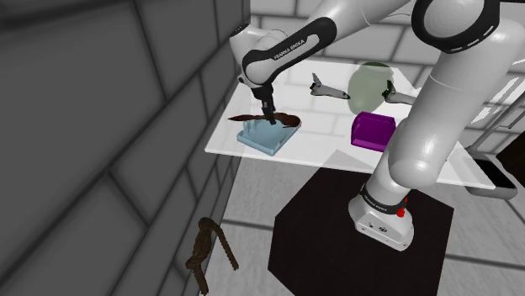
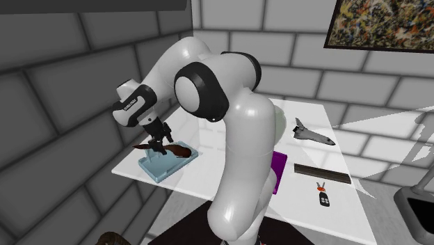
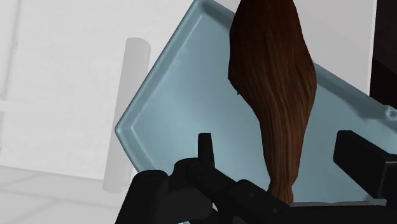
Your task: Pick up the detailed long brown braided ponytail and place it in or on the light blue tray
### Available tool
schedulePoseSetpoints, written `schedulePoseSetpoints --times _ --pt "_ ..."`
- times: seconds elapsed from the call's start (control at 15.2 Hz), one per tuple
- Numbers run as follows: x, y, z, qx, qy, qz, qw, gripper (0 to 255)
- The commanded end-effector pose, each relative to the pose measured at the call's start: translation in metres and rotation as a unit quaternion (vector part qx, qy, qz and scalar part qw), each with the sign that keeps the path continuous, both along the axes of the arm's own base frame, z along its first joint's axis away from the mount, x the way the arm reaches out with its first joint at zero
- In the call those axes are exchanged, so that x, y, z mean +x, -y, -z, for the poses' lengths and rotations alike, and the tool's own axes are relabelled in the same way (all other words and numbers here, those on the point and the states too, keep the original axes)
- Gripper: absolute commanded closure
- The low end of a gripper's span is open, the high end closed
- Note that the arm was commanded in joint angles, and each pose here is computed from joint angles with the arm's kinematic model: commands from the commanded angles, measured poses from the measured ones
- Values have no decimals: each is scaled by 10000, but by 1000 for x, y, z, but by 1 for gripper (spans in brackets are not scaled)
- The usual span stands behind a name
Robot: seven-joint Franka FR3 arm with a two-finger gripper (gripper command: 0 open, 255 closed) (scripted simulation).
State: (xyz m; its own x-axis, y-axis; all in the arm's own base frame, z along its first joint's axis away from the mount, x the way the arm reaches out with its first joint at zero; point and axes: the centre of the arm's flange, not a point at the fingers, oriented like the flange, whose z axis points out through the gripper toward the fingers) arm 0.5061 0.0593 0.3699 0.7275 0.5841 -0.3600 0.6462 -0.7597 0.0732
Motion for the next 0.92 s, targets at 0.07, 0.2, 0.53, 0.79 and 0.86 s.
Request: schedulePoseSetpoints --times 0.07,0.2,0.53,0.79,0.86 --pt "0 0 0 0 0 0 10000 0" --pt "3 -4 -12 0 0 0 10000 0" --pt "11 -14 -47 0 0 0 10000 0" --pt "12 -14 -46 0 0 0 10000 0" --pt "12 -14 -46 0 0 0 10000 0"
